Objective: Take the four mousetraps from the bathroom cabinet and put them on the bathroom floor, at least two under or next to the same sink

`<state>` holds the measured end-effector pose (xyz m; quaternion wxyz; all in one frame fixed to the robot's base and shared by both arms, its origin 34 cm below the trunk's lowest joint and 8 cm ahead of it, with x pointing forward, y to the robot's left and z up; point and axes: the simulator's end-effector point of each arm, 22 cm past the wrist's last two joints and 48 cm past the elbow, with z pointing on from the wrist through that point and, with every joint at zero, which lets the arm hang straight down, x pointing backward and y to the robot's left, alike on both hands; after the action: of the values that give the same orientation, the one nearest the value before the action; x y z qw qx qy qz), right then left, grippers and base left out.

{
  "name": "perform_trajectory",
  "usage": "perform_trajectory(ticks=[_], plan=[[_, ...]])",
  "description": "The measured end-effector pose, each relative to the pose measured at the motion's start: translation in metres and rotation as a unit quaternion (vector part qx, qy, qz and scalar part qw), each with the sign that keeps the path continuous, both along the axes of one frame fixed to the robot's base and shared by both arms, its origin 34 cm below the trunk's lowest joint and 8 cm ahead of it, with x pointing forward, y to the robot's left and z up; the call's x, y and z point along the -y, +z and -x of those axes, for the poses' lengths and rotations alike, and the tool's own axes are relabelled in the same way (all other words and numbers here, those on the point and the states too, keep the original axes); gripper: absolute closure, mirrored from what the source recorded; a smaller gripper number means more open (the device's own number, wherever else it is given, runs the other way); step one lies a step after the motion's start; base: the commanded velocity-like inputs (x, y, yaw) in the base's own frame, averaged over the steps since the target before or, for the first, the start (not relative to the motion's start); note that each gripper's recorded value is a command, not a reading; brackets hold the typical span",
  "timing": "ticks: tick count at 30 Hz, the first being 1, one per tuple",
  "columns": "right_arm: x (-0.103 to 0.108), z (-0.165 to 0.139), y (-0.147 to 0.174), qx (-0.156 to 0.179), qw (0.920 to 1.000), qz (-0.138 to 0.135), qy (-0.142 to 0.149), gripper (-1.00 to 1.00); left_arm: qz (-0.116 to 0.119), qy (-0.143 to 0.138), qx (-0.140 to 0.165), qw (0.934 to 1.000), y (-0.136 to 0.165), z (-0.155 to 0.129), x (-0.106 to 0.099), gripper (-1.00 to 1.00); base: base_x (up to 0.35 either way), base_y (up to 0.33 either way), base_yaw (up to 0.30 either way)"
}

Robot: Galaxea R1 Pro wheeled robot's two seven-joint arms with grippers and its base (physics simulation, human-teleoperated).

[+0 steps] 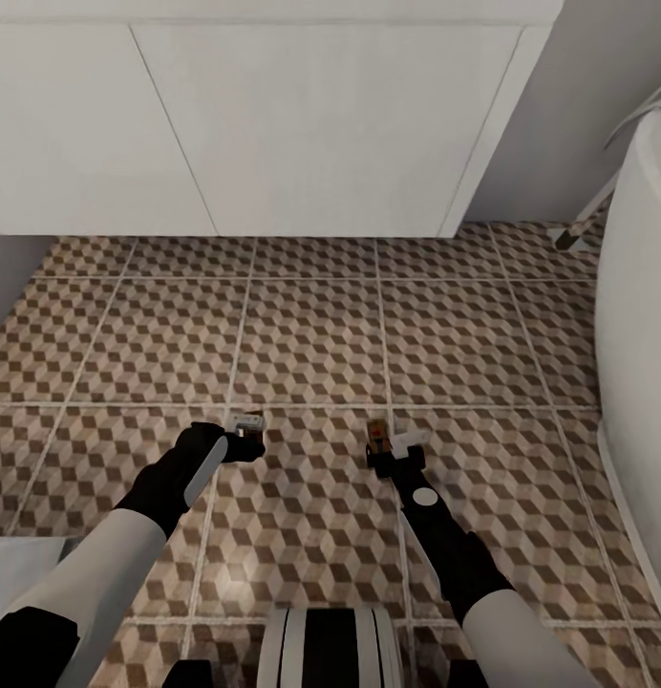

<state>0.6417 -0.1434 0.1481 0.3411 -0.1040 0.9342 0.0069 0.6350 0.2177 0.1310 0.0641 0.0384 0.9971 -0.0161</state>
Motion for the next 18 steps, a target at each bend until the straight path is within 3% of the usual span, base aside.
perform_trajectory(ticks=[18], plan=[[0.0,0.039,-0.057,-0.051,0.9987,0.0,0.0,1.0,0.0,0.0,-0.05,0.9988,-0.056,0.04,0.0,1.0,0.0,0.0,0.0]])
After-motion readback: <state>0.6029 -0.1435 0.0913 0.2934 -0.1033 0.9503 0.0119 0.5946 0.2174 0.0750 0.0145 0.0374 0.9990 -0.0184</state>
